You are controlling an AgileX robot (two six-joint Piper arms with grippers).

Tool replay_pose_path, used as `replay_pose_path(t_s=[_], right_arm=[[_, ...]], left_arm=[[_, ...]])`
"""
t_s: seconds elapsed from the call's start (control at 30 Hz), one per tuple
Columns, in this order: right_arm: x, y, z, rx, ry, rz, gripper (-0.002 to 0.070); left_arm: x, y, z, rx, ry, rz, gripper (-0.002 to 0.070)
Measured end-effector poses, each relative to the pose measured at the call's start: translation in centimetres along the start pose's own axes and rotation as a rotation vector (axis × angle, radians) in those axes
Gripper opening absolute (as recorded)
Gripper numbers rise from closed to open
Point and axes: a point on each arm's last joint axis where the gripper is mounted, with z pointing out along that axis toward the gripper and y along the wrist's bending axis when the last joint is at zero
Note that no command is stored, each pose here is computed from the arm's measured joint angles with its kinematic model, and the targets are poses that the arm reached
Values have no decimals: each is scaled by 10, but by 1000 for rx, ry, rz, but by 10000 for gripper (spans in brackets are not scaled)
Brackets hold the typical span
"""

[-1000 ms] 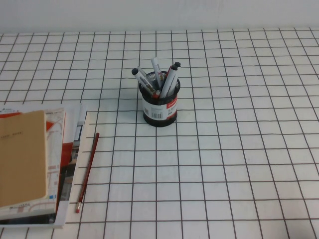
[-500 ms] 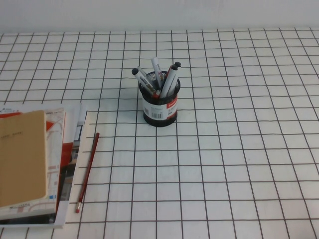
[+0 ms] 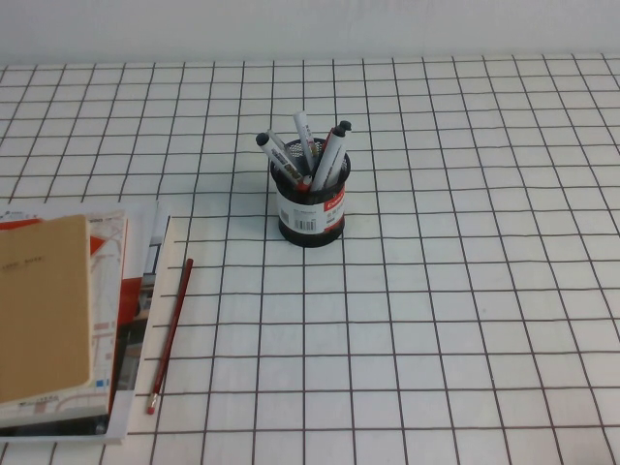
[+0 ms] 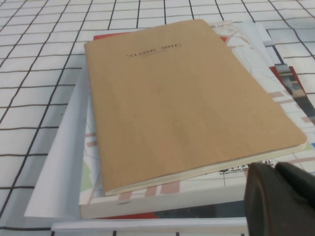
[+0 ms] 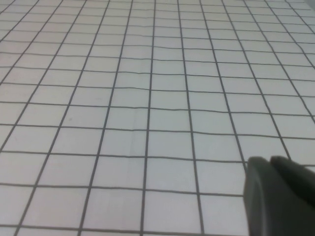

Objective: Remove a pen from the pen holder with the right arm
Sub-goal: 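Take a marker out of the pen holder and lay it on the table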

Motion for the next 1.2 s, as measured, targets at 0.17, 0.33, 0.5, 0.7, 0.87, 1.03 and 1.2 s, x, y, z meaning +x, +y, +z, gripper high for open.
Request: replay_pose_path(t_s=[0.17,0.33,0.5,0.7,0.87,1.03,1.2], right_arm=[[0,2,0,-19,2,-2,-16],[0,2,0,-21,2,-2,-16],[0,2,0,-21,2,-3,-16],[0,2,0,-22,2,-2,-16],[0,2,0,-22,2,-2,-16],[0,2,0,-22,2,-2,-16],[0,2,0,-22,2,-2,-16]], left_arm=[[0,0,0,0,0,0,-4],[0,0,0,0,0,0,-4],[0,0,0,0,0,0,-4],[0,0,0,0,0,0,-4],[0,0,0,0,0,0,-4],[0,0,0,0,0,0,-5],[0,0,0,0,0,0,-4]])
